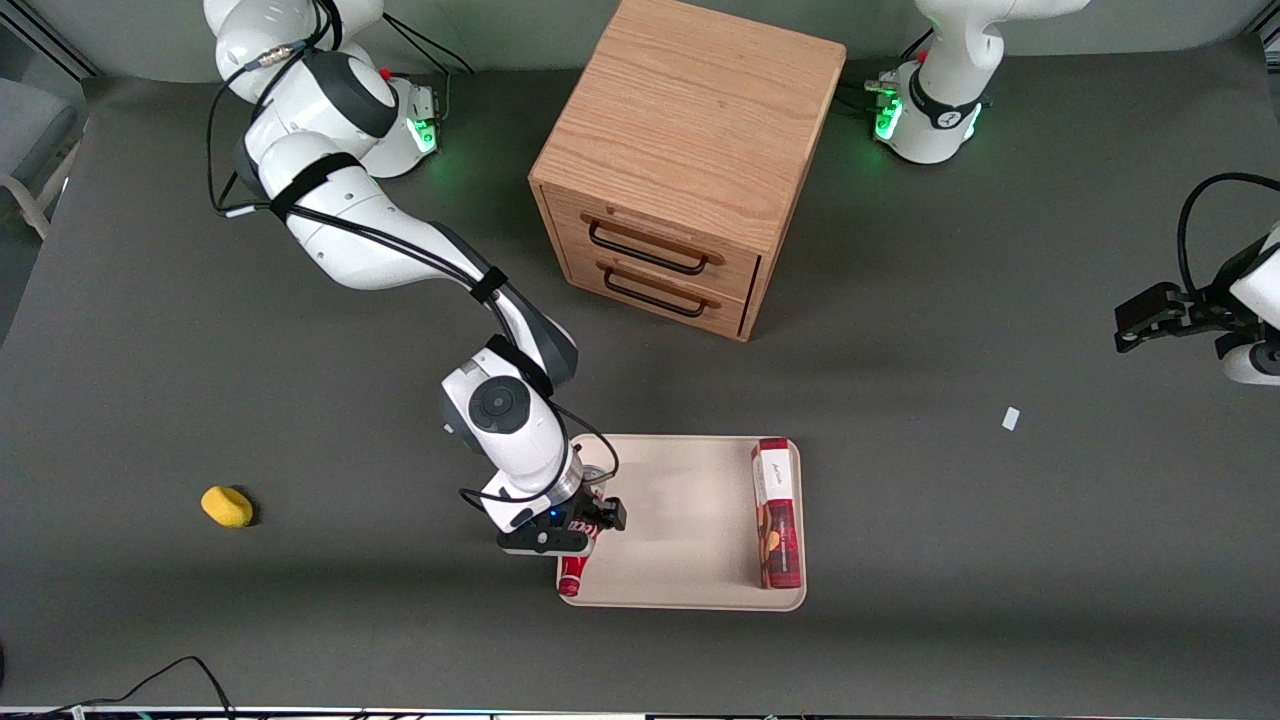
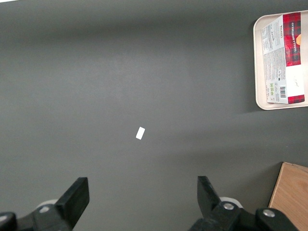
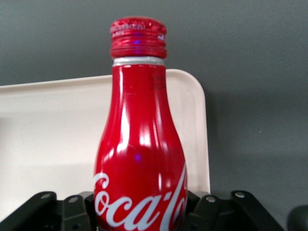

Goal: Place coke bottle on tray
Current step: 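Lift the bottle and carry it over the white tray, then lower the bottle onto the tray beside the red box and open the right gripper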

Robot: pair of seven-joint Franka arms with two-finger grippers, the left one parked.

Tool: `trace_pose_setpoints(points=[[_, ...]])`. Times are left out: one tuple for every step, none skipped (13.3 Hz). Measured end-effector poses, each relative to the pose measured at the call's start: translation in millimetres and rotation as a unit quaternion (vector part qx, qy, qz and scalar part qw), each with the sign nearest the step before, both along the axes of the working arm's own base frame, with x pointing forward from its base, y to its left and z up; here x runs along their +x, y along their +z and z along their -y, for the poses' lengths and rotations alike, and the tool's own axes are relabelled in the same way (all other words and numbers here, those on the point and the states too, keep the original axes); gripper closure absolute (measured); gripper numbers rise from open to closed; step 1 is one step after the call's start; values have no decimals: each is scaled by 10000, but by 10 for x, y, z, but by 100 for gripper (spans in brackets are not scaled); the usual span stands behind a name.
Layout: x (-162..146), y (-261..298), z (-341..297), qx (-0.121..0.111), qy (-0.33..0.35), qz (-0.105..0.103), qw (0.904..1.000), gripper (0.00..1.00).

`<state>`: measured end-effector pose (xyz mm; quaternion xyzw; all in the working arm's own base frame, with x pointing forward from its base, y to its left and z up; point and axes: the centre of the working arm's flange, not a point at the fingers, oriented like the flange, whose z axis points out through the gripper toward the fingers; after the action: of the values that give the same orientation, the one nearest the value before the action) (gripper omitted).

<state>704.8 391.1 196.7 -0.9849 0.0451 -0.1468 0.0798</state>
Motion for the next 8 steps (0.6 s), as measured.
trace_pose_setpoints(points=[[-1, -14, -13, 1, 3, 3, 10000, 67], [2, -48, 2, -25, -3, -3, 10000, 61], [9, -98, 30, -60, -14, -10, 10000, 51], [16, -142, 49, -62, -20, 3, 10000, 39], [19, -177, 55, -39, -17, 28, 10000, 30], [15, -213, 56, -28, -13, 29, 10000, 22], [13, -241, 54, -7, -9, 41, 10000, 22], [11, -255, 55, -2, -8, 42, 10000, 22]])
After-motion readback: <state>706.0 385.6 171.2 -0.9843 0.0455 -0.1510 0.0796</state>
